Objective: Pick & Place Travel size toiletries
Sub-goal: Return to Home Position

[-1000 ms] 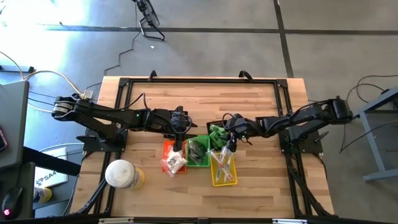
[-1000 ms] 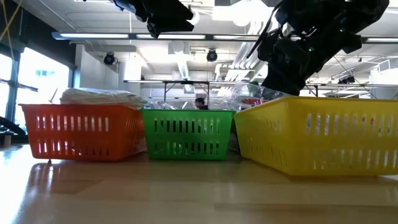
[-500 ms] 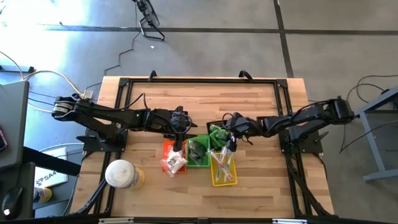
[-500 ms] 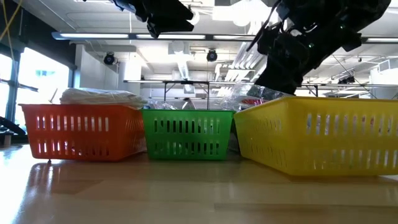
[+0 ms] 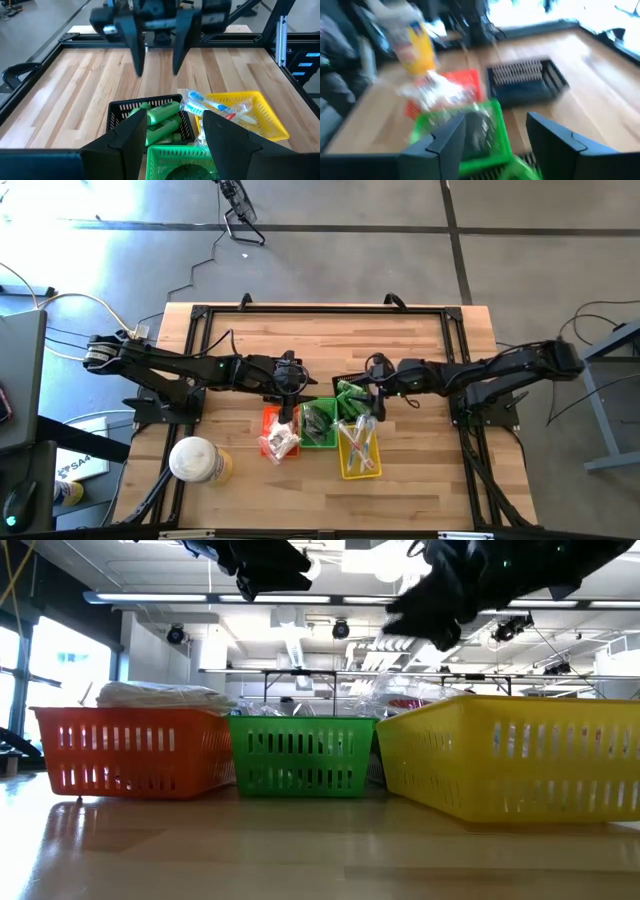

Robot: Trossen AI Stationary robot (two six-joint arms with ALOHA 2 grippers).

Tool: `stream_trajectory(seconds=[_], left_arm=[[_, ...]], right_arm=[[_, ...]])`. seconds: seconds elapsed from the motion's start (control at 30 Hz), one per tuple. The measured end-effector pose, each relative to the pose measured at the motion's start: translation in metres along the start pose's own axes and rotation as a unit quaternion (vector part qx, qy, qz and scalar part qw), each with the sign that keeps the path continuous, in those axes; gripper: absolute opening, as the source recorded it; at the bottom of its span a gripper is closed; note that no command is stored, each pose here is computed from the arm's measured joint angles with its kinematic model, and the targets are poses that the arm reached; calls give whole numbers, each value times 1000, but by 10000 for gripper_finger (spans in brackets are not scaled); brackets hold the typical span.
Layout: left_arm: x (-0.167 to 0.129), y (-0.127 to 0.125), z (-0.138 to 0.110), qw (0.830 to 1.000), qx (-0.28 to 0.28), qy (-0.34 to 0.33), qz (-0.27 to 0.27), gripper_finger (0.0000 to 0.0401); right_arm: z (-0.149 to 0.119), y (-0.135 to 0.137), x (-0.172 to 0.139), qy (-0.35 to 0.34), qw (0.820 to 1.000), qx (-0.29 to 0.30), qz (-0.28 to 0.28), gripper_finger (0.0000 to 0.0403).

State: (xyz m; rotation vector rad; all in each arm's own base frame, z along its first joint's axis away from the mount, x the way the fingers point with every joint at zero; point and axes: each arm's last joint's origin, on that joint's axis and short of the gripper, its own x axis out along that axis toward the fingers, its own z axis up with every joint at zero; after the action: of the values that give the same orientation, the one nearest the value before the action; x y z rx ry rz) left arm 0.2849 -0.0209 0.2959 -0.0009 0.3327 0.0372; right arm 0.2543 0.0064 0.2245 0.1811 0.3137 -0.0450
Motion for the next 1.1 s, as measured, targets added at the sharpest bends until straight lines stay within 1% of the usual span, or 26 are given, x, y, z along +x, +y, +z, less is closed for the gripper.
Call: stream_trajectory(seconds=[0.13, 0.27, 0.53, 0.6, 0.67, 0.77, 0.87, 0.97, 1.1], left_arm=[[0, 0, 0, 1000, 1, 0, 0, 187], [0, 0, 0, 1000, 2, 0, 0, 187], [0, 0, 6, 1000, -1, -29, -1, 186], [1, -1, 6, 999, -2, -35, -2, 180], [4, -1, 5, 999, -2, -36, -2, 166], [9, -2, 2, 999, 4, -32, -11, 132], [12, -2, -2, 1000, 13, -18, -12, 94], [13, -2, -1, 1000, 13, -23, -12, 60], [13, -2, -1, 1000, 13, -21, -12, 27]], right_arm=[[10, 3, -6, -35, 999, -14, 31, 174], [15, 6, -8, -58, 996, -23, 60, 138], [16, 7, -8, -61, 996, -23, 66, 63], [16, 7, -8, -61, 996, -26, 66, 46], [16, 9, -8, -61, 995, -35, 70, 31], [16, 13, -9, -66, 993, -54, 78, 9], [16, 18, -9, -73, 991, -71, 86, 5], [15, 20, -10, -72, 990, -76, 91, 4], [15, 22, -10, -72, 990, -77, 91, 4]])
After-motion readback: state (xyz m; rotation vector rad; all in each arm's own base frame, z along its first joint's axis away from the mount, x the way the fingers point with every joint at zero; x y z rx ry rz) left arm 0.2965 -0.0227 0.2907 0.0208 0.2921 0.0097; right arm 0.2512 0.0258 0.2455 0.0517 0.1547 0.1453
